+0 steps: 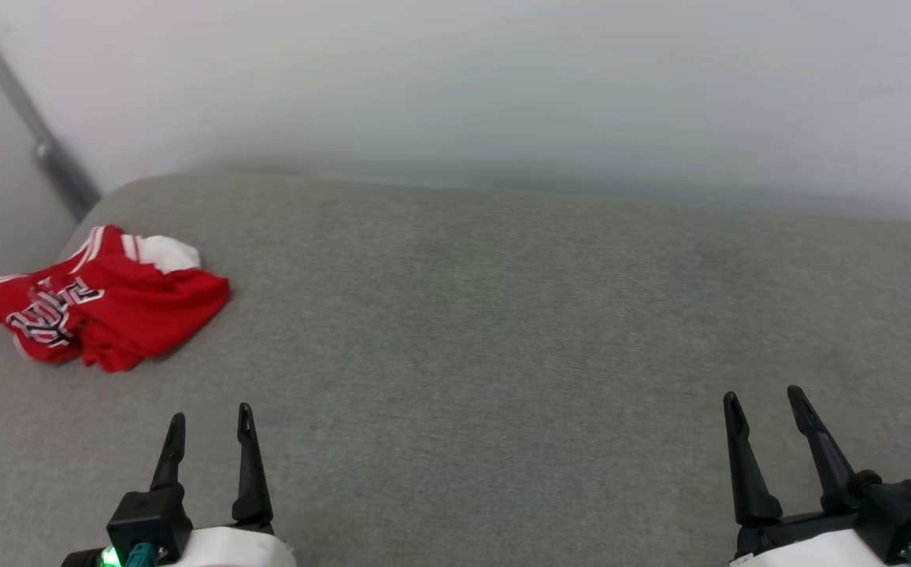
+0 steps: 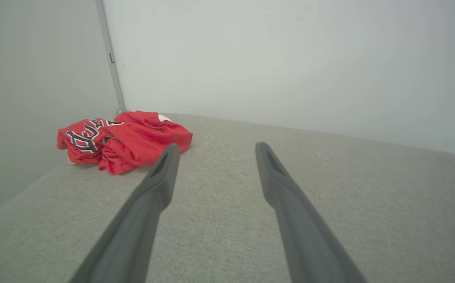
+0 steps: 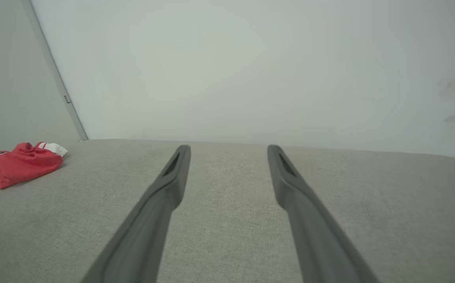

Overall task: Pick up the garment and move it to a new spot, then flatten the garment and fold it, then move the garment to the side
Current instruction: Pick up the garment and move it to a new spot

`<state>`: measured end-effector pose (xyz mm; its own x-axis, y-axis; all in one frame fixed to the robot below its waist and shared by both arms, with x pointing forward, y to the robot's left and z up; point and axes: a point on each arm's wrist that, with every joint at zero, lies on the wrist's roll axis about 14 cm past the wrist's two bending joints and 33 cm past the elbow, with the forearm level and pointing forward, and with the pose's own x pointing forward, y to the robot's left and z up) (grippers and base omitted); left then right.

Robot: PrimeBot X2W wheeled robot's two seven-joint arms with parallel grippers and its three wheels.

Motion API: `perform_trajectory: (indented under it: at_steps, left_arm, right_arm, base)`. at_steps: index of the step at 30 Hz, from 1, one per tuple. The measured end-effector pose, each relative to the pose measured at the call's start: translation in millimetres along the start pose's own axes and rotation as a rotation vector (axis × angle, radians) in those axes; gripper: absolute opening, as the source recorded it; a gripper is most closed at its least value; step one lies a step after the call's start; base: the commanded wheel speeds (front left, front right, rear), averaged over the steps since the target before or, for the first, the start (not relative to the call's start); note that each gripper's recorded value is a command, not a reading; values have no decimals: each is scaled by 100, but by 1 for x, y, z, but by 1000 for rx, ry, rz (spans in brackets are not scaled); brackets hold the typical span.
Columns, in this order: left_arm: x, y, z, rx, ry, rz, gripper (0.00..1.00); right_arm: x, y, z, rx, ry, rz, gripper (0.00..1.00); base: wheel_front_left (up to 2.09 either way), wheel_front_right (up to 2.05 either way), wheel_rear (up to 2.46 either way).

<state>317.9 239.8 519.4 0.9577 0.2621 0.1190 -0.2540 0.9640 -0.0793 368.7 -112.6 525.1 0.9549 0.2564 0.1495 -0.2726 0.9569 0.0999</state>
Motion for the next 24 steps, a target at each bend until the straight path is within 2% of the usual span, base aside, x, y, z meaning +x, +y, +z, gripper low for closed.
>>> perform_trajectory:
  at_steps: [14,24]
  left_arm:
    - [-38,75,13,50,-21,249,100]
    - [-81,119,23,74,-36,423,100]
  right_arm:
    - [33,66,-12,2,19,220,100]
    - [44,119,-20,18,32,380,100]
  base:
    - [0,0,0]
    - [0,0,0]
